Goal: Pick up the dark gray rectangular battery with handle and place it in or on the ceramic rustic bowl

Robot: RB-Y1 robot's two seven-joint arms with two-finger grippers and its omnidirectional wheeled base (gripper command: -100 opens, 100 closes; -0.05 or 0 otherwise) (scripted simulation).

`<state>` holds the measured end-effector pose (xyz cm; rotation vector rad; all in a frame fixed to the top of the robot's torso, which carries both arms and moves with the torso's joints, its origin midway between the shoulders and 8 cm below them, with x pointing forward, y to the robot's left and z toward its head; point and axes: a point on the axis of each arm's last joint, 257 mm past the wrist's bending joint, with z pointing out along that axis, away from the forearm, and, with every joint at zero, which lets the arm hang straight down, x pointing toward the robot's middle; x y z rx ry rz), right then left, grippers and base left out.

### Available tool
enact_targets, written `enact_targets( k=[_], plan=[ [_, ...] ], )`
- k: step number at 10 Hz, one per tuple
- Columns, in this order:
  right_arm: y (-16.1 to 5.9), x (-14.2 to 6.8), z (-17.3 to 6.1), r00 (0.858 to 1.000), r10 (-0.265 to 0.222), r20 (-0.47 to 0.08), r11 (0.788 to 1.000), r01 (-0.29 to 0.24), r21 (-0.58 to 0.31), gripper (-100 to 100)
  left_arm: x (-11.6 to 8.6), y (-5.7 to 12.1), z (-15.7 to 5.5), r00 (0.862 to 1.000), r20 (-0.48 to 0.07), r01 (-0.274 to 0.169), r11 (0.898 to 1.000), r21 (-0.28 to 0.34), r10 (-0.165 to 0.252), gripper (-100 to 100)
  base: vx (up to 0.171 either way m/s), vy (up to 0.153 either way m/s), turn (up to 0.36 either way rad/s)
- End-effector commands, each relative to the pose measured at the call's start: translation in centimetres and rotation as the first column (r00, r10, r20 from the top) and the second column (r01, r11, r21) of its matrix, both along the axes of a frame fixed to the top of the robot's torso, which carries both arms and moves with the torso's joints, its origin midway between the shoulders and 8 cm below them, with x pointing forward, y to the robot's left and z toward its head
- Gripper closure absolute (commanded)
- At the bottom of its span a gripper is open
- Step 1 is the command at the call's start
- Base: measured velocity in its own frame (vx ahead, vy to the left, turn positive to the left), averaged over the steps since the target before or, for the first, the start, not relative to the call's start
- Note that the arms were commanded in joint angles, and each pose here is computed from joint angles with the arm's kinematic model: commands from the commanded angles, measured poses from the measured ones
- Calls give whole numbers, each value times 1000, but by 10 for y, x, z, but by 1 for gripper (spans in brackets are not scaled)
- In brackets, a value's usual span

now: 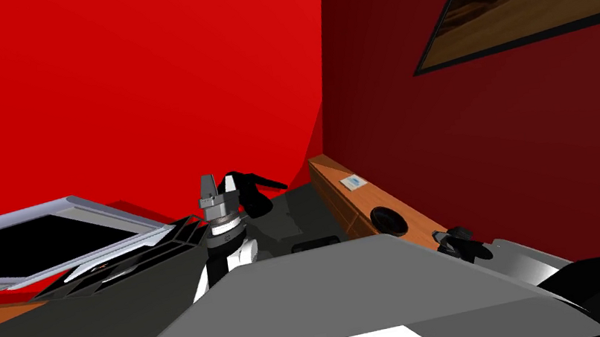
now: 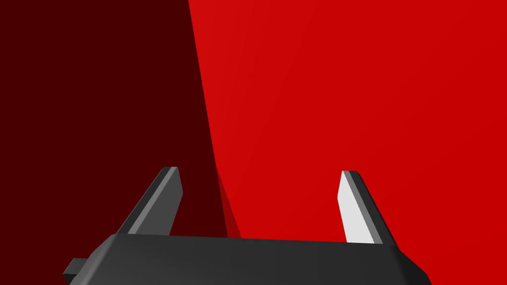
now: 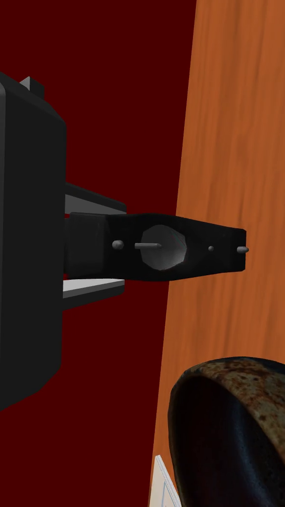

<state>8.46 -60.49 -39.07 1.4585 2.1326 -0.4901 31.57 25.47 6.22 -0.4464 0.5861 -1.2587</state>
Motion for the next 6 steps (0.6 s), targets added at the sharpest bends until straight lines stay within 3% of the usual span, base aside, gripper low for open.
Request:
enact_targets(
  k=[1,6],
  plan=[
    [4,6,9,1000,10,4,1000,-10,-2,100,0,0,0,1000,0,0,1000,0,0,0,56,21,-44],
    [35,14,19,1000,24,0,998,-24,51,100,0,0,0,1000,0,0,1000,0,0,0,81,-11,-41]
  ],
)
